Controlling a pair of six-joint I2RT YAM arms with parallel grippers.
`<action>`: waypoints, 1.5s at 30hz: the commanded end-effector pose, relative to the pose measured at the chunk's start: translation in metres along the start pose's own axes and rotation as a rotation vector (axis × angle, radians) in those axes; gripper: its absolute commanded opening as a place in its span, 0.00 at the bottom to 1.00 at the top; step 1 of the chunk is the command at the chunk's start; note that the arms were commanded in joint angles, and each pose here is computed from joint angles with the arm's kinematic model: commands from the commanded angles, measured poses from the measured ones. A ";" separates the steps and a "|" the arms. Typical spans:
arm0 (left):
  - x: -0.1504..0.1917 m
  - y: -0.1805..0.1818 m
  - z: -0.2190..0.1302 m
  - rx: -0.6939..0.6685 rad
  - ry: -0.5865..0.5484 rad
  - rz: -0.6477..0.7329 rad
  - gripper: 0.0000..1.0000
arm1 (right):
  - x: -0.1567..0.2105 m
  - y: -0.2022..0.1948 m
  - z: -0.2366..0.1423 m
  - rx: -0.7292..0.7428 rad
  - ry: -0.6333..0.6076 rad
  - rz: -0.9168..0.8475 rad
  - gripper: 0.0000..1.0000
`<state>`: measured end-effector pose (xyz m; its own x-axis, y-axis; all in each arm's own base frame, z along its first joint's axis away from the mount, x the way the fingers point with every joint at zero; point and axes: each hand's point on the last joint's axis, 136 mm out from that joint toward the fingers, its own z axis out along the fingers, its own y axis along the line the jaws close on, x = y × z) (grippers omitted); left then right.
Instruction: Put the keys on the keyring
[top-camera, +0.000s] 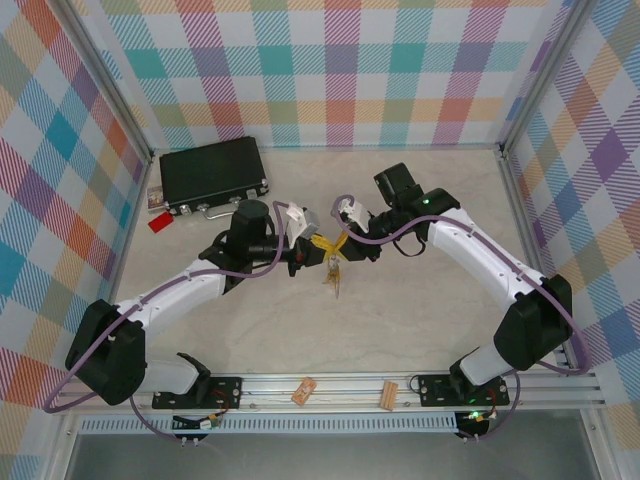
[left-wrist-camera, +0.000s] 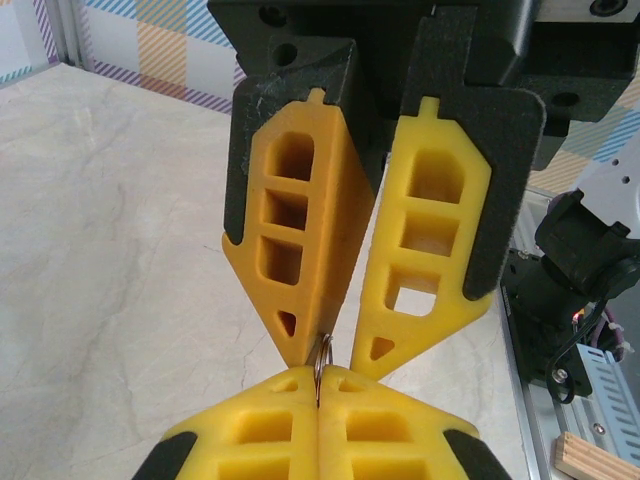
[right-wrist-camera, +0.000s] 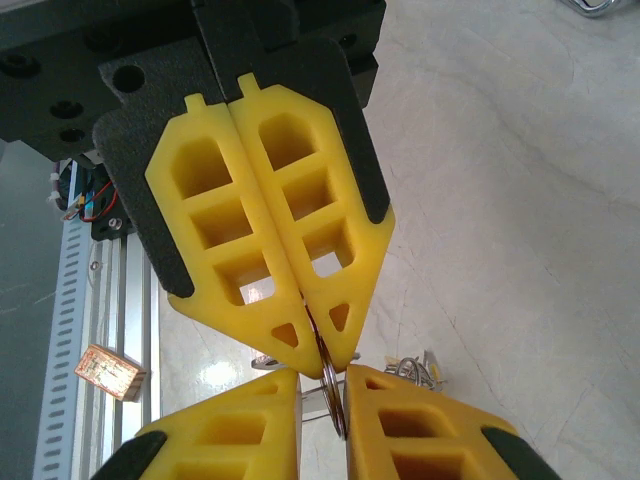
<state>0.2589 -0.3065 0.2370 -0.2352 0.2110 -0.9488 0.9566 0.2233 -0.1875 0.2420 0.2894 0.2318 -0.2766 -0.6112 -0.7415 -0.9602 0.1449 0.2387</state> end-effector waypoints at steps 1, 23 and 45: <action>-0.027 0.005 -0.007 -0.042 -0.070 0.066 0.00 | -0.001 0.020 0.002 -0.080 -0.016 -0.020 0.16; -0.032 -0.007 -0.011 0.000 -0.095 0.081 0.00 | 0.006 0.002 0.008 0.002 0.014 -0.014 0.21; -0.029 -0.005 -0.006 0.018 -0.082 0.057 0.01 | -0.006 0.010 -0.002 0.020 -0.066 -0.076 0.00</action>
<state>0.2580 -0.3066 0.2418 -0.2265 0.1981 -0.9537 0.9595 0.2137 -0.1834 0.2420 0.2884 0.2274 -0.2379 -0.6033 -0.7612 -0.9713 0.1547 0.1809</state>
